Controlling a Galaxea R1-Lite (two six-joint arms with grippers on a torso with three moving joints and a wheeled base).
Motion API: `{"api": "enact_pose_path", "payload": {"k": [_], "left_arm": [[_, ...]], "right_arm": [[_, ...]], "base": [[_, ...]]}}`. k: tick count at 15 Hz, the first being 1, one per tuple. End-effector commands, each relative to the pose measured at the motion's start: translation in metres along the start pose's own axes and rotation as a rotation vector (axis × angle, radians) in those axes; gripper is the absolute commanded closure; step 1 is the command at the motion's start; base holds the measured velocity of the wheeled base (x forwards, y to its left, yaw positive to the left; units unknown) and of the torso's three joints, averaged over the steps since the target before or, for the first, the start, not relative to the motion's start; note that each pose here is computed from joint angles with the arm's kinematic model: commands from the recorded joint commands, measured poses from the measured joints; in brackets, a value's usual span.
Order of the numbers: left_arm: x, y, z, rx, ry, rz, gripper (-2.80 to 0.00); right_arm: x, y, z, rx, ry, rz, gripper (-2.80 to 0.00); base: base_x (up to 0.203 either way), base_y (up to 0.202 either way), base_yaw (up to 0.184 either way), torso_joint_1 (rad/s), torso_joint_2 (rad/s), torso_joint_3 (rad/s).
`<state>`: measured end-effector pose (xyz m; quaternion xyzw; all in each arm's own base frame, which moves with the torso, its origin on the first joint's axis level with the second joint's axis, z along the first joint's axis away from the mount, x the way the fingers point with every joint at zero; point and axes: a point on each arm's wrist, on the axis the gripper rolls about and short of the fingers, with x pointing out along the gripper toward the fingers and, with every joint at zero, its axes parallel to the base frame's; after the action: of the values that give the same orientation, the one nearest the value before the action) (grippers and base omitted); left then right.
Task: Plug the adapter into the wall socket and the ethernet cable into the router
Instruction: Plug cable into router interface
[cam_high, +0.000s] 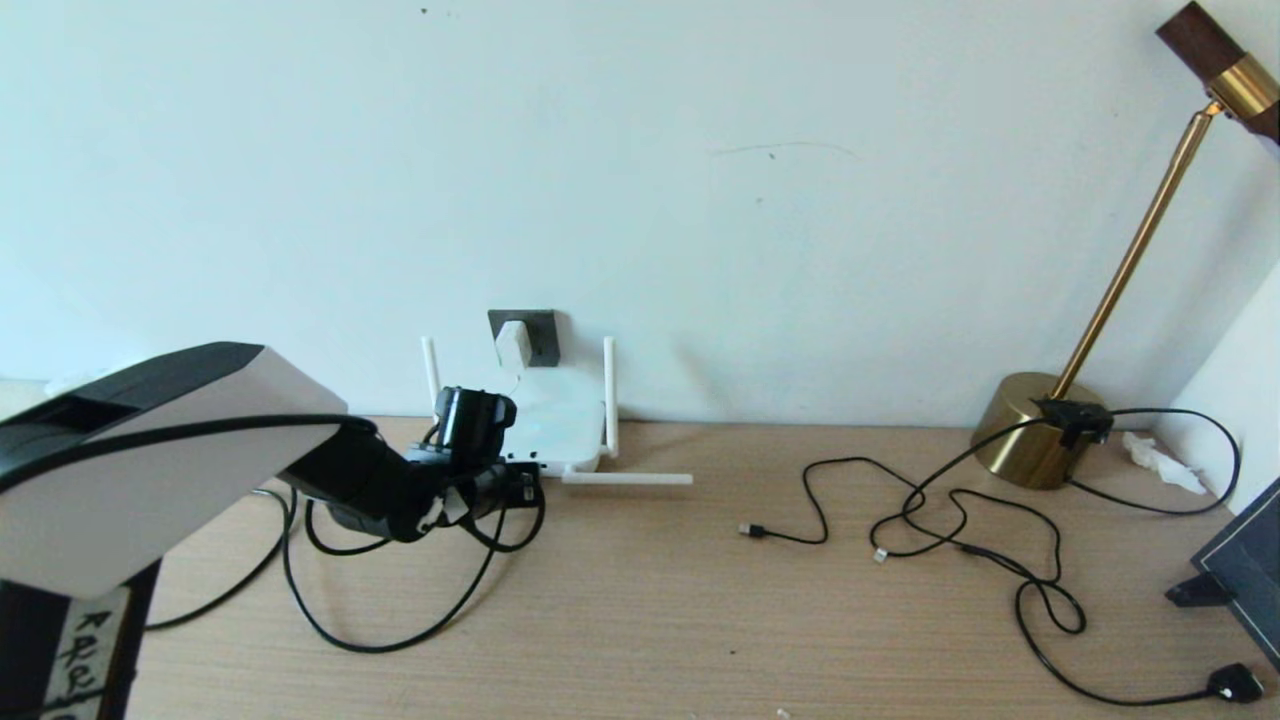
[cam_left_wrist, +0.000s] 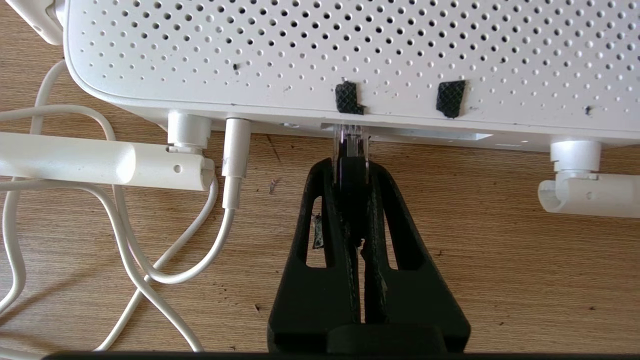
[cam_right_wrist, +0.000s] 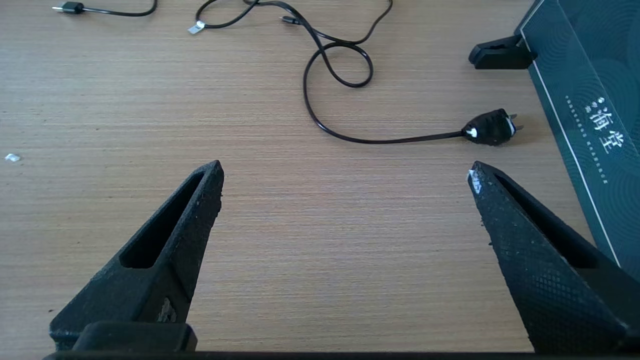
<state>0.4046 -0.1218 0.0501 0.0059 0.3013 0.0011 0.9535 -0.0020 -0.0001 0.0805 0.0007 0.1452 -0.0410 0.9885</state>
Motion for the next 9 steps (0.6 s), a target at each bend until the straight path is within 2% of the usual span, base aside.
{"api": "enact_pose_path", "payload": {"k": [1, 9], "left_arm": [[-0.0024, 0.0004, -0.0002, 0.0, 0.002, 0.001, 0.0], [0.0026, 0.0038, -0.0008, -0.005, 0.005, 0.01, 0.0]], "right_arm": [[0.0001, 0.0, -0.0001, 0.001, 0.002, 0.0, -2.8], [0.0003, -0.0001, 0.0, 0.009, -0.001, -0.003, -2.8]], "base": [[0.0, 0.0, 0.0, 0.0, 0.0, 0.0], [0.0, 0.0, 0.0, 0.0, 0.0, 0.0]]}}
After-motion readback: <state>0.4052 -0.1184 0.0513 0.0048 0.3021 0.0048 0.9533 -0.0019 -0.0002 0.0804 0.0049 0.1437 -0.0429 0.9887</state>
